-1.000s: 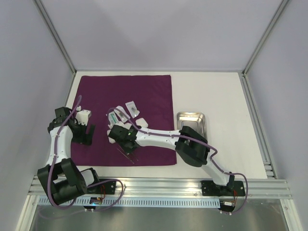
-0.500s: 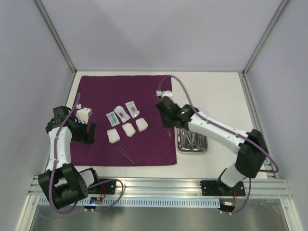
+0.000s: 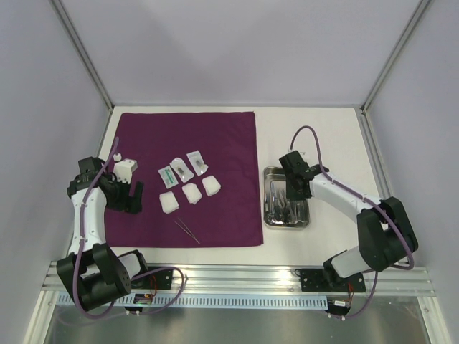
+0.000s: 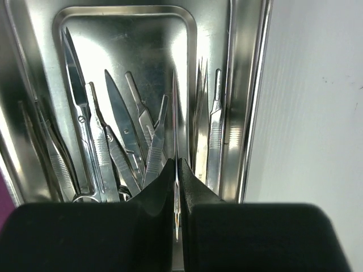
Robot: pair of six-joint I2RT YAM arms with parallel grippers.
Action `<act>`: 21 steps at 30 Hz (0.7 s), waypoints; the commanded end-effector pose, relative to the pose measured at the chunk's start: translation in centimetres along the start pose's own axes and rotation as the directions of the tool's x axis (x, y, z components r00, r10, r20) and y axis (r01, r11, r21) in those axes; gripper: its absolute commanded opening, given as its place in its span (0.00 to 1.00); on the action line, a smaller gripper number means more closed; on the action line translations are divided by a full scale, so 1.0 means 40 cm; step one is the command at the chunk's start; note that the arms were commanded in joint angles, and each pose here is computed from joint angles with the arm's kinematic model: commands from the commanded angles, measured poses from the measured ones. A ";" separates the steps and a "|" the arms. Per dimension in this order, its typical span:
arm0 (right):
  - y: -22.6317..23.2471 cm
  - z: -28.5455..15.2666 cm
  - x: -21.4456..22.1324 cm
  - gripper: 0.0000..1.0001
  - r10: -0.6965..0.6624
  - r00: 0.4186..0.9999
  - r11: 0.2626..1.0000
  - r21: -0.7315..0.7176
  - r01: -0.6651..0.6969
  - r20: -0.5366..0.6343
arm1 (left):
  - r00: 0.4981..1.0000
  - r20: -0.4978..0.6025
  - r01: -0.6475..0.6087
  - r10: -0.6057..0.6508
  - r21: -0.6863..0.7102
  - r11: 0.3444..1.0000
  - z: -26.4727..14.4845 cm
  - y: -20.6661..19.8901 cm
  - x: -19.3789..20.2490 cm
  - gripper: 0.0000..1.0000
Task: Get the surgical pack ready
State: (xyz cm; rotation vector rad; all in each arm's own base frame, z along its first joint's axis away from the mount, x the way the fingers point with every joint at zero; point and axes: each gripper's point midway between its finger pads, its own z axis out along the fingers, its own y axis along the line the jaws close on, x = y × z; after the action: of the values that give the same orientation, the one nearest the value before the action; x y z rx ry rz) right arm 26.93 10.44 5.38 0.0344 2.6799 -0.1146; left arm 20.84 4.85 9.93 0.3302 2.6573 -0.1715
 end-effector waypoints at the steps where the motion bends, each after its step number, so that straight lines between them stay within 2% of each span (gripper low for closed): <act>1: 0.007 0.026 -0.025 0.01 0.000 0.999 1.000 -0.015 0.000 0.034 | 0.999 0.040 -0.013 0.013 0.004 1.000 -0.021 0.003 -0.033 0.91; 9: 0.017 0.059 -0.018 0.02 -0.022 1.000 1.000 -0.008 0.022 -0.006 | 0.999 0.038 -0.018 0.018 0.004 1.000 -0.022 0.004 -0.034 0.91; 12: 0.016 0.052 -0.025 0.09 -0.024 1.000 1.000 -0.006 0.024 -0.003 | 0.999 0.038 -0.022 0.022 0.002 1.000 -0.023 0.005 -0.034 0.91; 13: 0.020 0.049 -0.031 0.15 -0.022 1.000 1.000 -0.012 0.022 0.002 | 0.999 0.037 -0.021 0.021 0.002 1.000 -0.022 0.005 -0.034 0.91; 17: 0.026 0.030 -0.039 0.23 -0.016 1.000 1.000 -0.024 0.015 0.000 | 0.999 0.039 -0.018 0.018 0.008 1.000 -0.021 0.002 -0.035 0.91; 20: 0.046 -0.040 -0.094 0.32 -0.025 0.996 0.999 -0.022 0.027 0.086 | 0.999 0.042 -0.023 0.023 0.007 1.000 -0.024 0.002 -0.036 0.91; 21: 0.055 -0.053 -0.083 0.34 -0.037 0.996 0.999 -0.028 0.039 0.082 | 0.999 0.043 -0.022 0.022 0.007 1.000 -0.025 0.002 -0.036 0.91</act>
State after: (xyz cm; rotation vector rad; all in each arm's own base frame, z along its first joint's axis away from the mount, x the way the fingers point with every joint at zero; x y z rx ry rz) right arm 27.74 10.93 4.17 -0.0095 2.7184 -0.1339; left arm 20.86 4.69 10.03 0.3311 2.6565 -0.1858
